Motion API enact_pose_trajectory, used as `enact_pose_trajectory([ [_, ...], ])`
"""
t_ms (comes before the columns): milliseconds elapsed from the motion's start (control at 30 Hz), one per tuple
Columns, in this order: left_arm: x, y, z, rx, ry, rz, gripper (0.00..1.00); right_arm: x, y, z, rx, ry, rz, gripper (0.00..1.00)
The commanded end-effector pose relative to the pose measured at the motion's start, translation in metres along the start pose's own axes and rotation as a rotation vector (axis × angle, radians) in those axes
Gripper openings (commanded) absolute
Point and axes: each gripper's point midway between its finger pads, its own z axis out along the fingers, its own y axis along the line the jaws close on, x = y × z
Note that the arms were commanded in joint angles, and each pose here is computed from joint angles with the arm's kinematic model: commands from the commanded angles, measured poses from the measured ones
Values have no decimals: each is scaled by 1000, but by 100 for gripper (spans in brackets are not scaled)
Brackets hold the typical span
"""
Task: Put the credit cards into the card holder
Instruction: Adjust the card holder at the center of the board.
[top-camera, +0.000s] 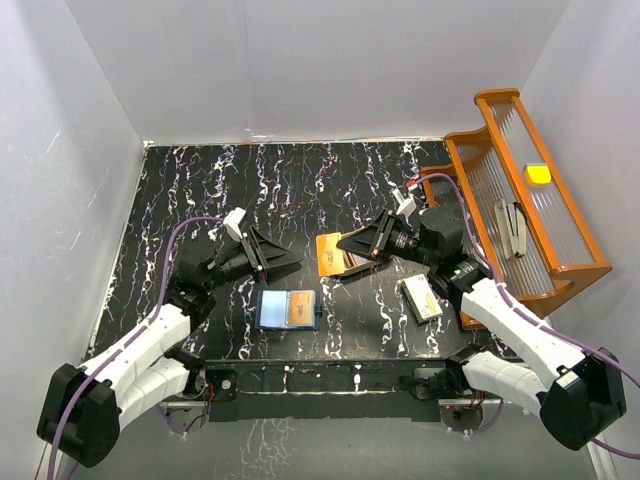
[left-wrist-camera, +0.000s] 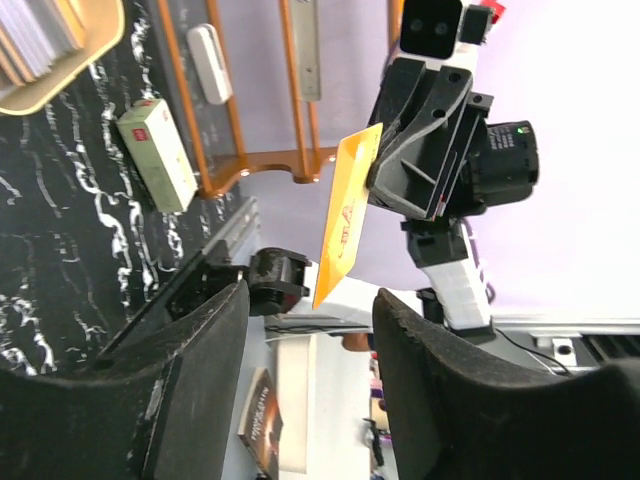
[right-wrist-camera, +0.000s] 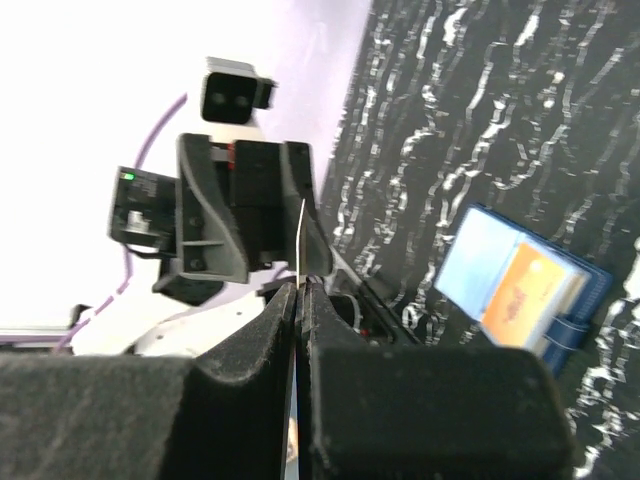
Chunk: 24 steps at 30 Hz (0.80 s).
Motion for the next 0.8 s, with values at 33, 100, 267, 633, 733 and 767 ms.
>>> enact_pose_trajectory([
  [33, 5, -48, -6, 224, 45, -25, 48, -10, 51, -6, -187, -44, 36, 0],
  [100, 5, -48, -6, 232, 44, -40, 46, -7, 51, -3, -185, -34, 51, 0],
  [267, 4, -48, -6, 246, 42, -53, 46, -1, 48, 5, -179, -20, 86, 0],
  [633, 6, -44, -5, 242, 52, -59, 23, 17, 50, 23, -176, 24, 100, 0],
  [733, 7, -40, -6, 234, 47, -71, 0, 20, 48, 25, -170, 38, 95, 0],
  [767, 7, -40, -7, 231, 43, -74, 0, 21, 47, 26, -170, 44, 90, 0],
])
